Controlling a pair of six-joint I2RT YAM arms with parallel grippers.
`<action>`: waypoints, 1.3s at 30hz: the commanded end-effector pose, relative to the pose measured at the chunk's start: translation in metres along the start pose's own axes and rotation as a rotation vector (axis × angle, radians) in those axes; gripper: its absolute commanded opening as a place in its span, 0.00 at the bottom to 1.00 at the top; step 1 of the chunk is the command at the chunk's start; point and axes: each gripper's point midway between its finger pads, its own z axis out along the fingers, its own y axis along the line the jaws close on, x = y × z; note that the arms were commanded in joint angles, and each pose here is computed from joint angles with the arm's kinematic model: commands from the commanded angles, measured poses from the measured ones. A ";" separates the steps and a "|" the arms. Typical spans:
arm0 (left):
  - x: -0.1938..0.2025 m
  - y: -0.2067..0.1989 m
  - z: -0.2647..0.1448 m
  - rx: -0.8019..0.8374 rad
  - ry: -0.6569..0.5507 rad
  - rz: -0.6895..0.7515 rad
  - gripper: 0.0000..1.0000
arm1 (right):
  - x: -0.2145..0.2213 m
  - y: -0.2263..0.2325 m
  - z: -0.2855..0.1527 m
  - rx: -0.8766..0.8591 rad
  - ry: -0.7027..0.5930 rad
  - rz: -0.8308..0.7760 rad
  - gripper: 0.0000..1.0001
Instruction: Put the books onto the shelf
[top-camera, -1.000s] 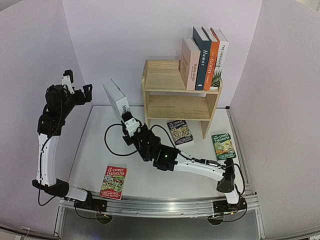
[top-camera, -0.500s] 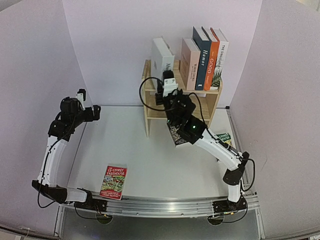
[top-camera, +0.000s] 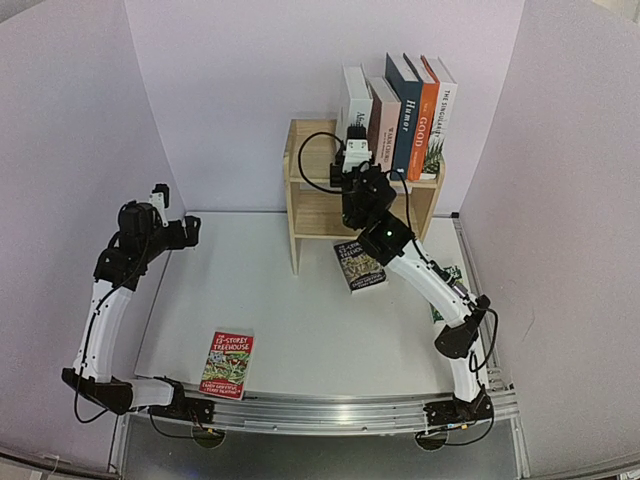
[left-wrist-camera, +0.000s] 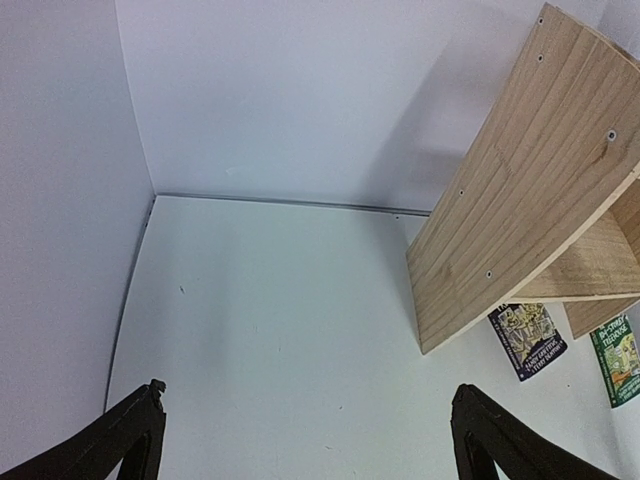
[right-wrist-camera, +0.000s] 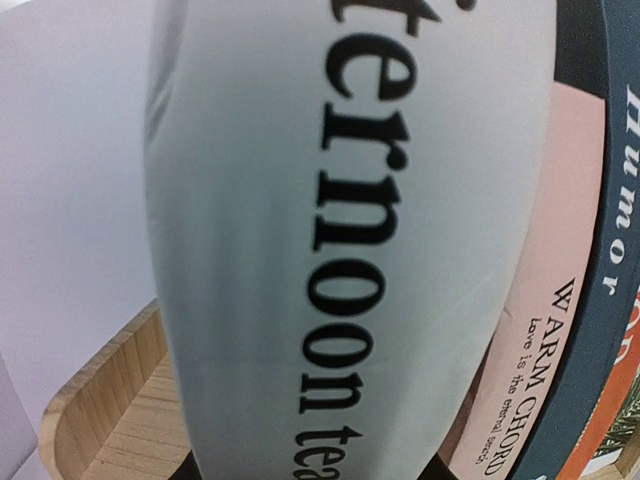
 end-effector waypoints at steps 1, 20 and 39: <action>-0.006 -0.002 -0.009 0.015 -0.041 -0.020 1.00 | 0.004 -0.024 0.010 0.087 -0.006 0.027 0.16; 0.007 -0.007 -0.005 0.050 -0.007 -0.045 1.00 | 0.021 -0.034 0.021 0.132 0.018 -0.004 0.46; 0.017 -0.011 -0.001 0.082 0.028 -0.050 1.00 | 0.001 -0.037 -0.003 0.166 -0.039 0.031 0.59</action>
